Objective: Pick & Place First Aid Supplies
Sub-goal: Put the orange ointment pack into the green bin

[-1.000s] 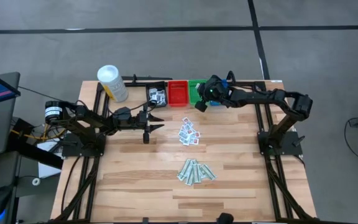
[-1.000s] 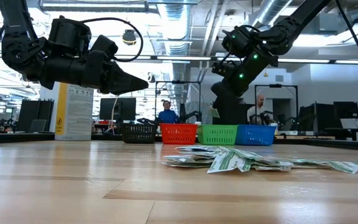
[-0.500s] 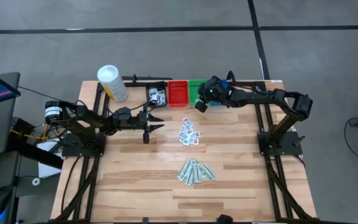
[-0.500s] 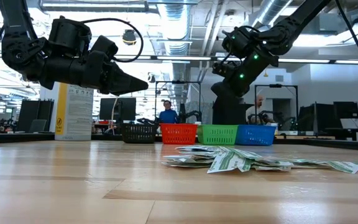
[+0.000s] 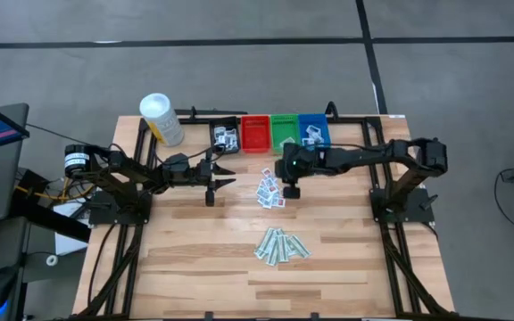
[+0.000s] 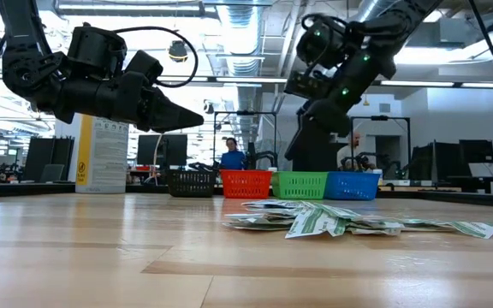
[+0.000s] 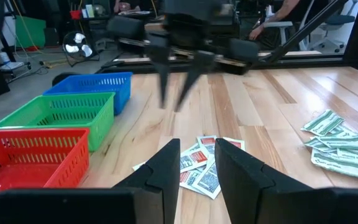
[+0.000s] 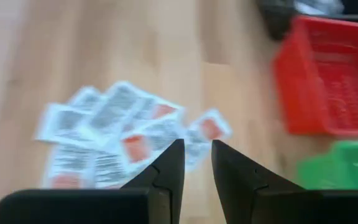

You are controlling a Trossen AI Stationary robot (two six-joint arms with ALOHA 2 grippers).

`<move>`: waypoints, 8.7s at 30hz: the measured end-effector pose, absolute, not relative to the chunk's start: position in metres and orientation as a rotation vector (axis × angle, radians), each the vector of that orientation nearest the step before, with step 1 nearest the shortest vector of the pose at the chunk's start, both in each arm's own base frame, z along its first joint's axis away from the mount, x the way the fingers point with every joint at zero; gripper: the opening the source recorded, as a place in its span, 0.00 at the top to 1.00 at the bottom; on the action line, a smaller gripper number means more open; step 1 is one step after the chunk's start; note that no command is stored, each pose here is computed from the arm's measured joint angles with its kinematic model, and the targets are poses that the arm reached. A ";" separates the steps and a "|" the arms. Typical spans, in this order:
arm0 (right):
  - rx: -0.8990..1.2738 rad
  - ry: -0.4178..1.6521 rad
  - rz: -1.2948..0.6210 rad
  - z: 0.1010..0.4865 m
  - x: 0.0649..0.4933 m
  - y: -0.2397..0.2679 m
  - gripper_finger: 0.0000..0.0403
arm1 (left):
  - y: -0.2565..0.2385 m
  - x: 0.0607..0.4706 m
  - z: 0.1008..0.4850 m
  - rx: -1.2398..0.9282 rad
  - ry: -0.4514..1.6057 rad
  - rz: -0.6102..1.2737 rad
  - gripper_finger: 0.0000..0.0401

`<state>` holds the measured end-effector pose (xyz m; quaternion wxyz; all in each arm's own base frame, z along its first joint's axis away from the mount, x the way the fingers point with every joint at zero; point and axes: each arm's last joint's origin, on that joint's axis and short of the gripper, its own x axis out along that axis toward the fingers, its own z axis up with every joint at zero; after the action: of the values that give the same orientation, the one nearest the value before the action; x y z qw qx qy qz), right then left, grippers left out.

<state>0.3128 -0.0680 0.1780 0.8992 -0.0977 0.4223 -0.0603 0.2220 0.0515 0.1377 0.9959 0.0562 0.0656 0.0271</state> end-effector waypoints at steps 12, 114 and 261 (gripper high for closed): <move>-0.227 0.850 0.100 0.138 0.338 -0.030 0.81 | 0.052 0.222 0.138 0.092 0.130 0.056 0.75; -0.259 0.913 0.084 0.087 0.350 0.021 0.67 | 0.051 0.222 0.139 0.037 0.113 0.059 0.75; -0.198 1.037 -0.161 0.139 0.330 0.015 0.69 | 0.051 0.222 0.138 0.038 0.129 0.058 0.75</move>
<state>0.3302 0.0155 0.1389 0.8607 -0.0941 0.4943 -0.0769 0.2220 0.0512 0.1377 0.9973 0.0192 0.0644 0.0288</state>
